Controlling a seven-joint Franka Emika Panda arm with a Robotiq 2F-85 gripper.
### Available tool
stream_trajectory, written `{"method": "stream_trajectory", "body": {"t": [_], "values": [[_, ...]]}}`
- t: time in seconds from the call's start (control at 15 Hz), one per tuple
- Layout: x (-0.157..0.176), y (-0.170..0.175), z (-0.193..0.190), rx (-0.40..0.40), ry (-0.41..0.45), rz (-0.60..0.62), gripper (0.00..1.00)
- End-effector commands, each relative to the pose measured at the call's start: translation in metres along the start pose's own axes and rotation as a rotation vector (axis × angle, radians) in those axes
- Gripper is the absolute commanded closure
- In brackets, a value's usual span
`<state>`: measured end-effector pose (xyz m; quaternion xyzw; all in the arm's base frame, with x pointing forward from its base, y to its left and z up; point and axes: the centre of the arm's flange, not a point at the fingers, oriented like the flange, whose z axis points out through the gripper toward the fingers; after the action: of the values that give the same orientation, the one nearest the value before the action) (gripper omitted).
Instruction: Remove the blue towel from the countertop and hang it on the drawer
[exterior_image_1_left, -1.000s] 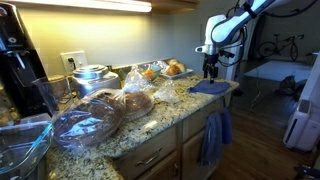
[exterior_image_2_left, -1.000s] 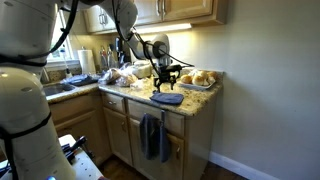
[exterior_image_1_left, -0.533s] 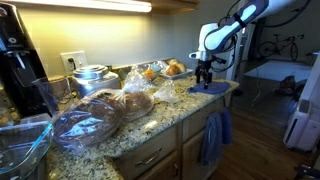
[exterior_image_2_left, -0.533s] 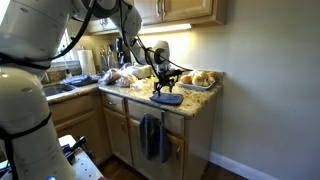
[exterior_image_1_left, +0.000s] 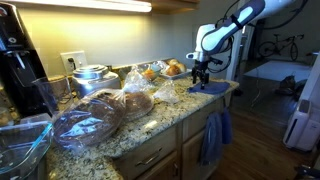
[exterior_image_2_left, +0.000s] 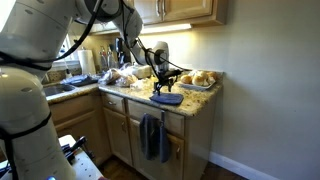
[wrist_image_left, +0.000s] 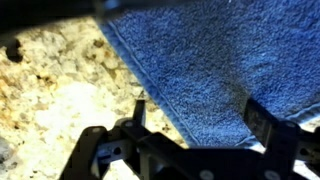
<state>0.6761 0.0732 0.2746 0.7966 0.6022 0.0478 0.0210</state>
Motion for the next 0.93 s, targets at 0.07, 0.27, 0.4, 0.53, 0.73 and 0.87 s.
{"method": "stream_trajectory", "body": {"t": [0.07, 0.27, 0.4, 0.53, 0.73, 0.87], "values": [[0.000, 0.001, 0.000, -0.002, 0.031, -0.019, 0.00], [-0.002, -0.001, 0.003, 0.011, 0.043, -0.007, 0.03], [-0.005, 0.000, 0.004, 0.022, 0.057, 0.002, 0.07], [-0.009, 0.001, 0.004, 0.031, 0.071, 0.015, 0.08], [-0.014, 0.002, 0.004, 0.042, 0.093, 0.033, 0.23], [-0.018, 0.002, 0.004, 0.047, 0.109, 0.044, 0.20]]}}
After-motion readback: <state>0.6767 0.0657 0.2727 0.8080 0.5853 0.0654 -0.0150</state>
